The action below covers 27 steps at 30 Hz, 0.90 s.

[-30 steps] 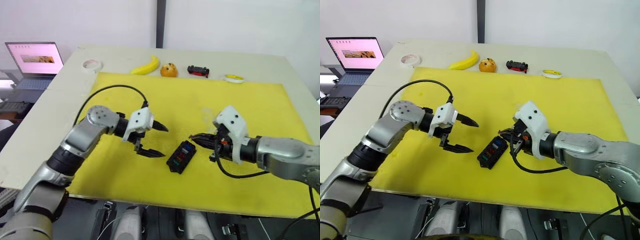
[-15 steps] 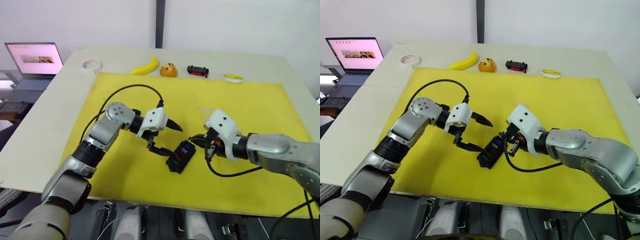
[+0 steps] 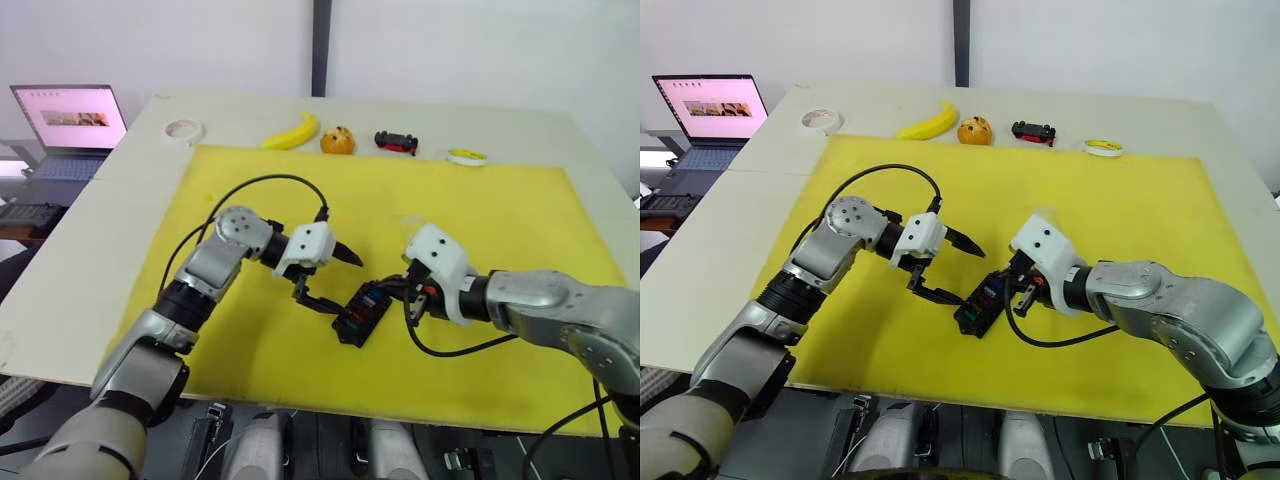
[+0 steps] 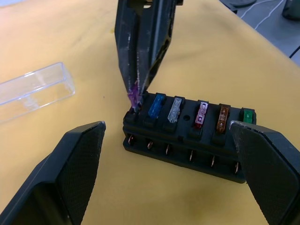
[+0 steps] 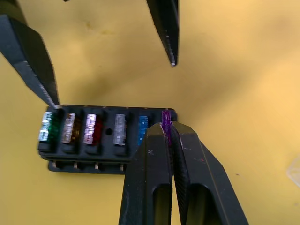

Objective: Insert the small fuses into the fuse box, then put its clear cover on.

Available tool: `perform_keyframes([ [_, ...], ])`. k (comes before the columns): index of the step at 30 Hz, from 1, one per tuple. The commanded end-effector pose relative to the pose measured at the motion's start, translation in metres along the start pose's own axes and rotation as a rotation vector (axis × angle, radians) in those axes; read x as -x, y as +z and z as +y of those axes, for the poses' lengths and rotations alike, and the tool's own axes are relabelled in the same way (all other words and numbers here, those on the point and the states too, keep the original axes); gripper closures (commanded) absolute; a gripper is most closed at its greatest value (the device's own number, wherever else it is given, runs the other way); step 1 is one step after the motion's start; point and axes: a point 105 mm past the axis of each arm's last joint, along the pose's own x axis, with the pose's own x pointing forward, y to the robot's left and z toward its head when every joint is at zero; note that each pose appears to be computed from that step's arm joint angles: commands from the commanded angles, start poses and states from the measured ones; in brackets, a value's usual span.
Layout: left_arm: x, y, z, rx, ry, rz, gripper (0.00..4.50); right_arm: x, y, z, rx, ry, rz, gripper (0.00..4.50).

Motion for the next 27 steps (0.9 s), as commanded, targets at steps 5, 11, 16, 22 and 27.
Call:
perform_keyframes([
  [5,0.0027,0.0132,0.0027,-0.053,0.007,-0.012,0.04,0.0026,0.0038,0.0008,0.041,-0.014,-0.02,4.5],
  [11,0.0025,0.0149,0.0025,-0.055,0.011,-0.013,0.04,0.0013,0.0045,0.0021,0.041,-0.006,-0.024,4.5],
  [16,0.002,0.0149,0.0015,-0.056,0.01,-0.01,0.04,0.0008,0.0053,0.0046,0.037,0.005,-0.028,4.5],
  [22,-0.0003,0.0167,0.0012,-0.06,0.005,-0.013,0.04,-0.0025,0.0026,0.0035,0.042,-0.004,-0.014,4.5],
  [27,-0.0008,0.018,0.0003,-0.063,0.001,-0.014,0.04,-0.0037,0.0014,0.0027,0.052,-0.01,-0.005,4.5],
])
